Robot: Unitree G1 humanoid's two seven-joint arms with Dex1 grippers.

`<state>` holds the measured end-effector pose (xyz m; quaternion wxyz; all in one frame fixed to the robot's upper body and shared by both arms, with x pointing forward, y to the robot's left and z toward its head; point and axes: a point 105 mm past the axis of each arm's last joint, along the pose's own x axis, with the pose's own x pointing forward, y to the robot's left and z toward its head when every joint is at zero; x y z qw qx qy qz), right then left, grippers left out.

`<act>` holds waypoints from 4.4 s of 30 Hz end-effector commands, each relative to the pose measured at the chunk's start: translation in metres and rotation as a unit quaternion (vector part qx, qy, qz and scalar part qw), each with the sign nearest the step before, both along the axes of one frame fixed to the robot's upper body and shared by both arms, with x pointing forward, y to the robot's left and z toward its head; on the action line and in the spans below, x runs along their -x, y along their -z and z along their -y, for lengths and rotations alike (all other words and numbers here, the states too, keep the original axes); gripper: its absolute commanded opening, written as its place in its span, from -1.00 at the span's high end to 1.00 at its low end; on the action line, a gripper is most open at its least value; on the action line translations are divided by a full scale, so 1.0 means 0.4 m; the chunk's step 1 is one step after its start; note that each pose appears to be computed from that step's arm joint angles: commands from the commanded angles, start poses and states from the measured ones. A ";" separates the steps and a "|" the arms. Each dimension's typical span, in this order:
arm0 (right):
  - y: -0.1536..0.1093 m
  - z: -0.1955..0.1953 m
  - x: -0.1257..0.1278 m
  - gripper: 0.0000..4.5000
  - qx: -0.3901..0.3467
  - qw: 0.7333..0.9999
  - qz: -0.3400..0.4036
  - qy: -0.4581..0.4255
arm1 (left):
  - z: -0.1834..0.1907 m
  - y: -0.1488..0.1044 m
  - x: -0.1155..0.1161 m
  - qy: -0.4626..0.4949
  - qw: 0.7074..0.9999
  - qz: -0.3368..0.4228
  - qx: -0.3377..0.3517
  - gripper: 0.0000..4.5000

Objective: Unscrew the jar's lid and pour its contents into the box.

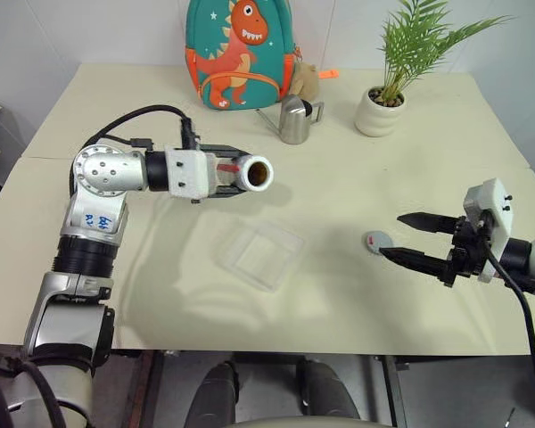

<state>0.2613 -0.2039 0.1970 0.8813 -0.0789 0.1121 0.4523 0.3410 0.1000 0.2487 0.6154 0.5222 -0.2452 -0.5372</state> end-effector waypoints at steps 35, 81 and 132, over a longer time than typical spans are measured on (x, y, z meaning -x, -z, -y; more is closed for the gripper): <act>-0.063 -0.052 0.051 -0.99 -0.060 0.993 0.035 -0.092 | 0.102 0.018 0.023 0.212 0.722 0.622 -0.214 0.14; -0.064 -0.065 -0.004 -0.99 -0.060 0.989 0.047 -0.129 | -0.219 -0.108 -0.063 -0.326 0.847 0.034 0.417 0.14; -0.077 -0.081 0.009 -0.99 -0.101 0.979 0.077 -0.162 | 0.109 -0.056 0.043 0.144 0.748 0.597 -0.252 0.14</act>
